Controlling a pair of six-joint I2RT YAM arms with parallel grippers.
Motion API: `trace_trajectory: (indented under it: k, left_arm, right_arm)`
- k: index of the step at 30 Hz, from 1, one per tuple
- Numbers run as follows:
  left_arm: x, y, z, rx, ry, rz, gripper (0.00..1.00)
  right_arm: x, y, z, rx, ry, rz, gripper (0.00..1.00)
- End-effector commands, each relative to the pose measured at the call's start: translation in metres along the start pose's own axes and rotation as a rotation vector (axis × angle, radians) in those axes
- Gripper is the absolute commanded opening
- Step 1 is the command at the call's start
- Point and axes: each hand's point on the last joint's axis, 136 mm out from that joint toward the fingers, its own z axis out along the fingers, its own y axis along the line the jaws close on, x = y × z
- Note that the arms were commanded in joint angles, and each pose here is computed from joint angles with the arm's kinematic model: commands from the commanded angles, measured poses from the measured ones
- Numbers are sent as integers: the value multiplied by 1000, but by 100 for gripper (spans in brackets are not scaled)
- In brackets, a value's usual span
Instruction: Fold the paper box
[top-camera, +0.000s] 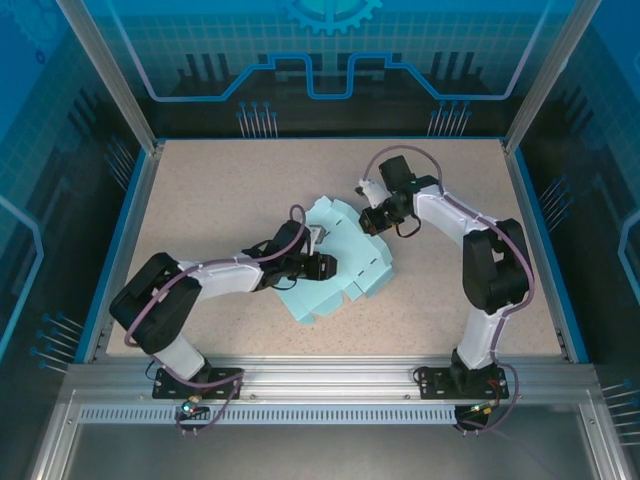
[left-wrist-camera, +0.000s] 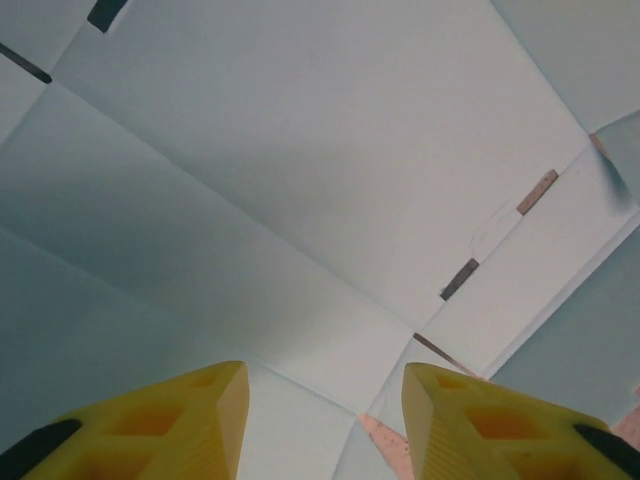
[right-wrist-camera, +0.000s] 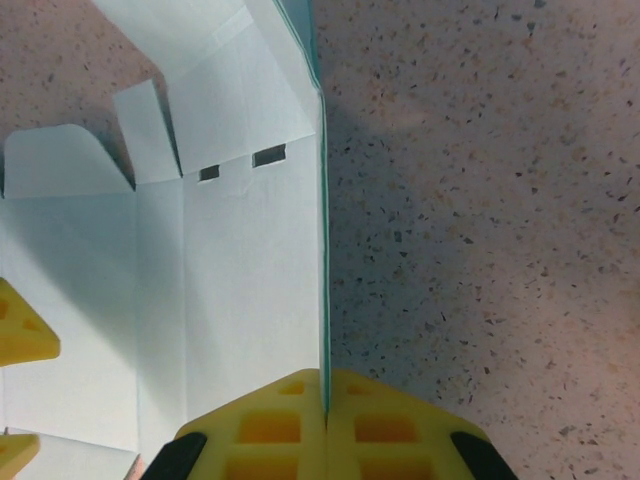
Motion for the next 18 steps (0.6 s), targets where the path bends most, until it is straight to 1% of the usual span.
trace_trajectory:
  k: [1,10,18]
  left_arm:
    - [-18,-5,10,5,-49,38,45]
    - [-1,13,32,-34,3,17,40]
    - [9,21,45,-32,29,-6,37]
  right_arm:
    - [-6,-1,3,-7,2,-3,0]
    - [-5,-3,8,-12,7,0,0]
    - [-7,4,4,-34,-12,7,0]
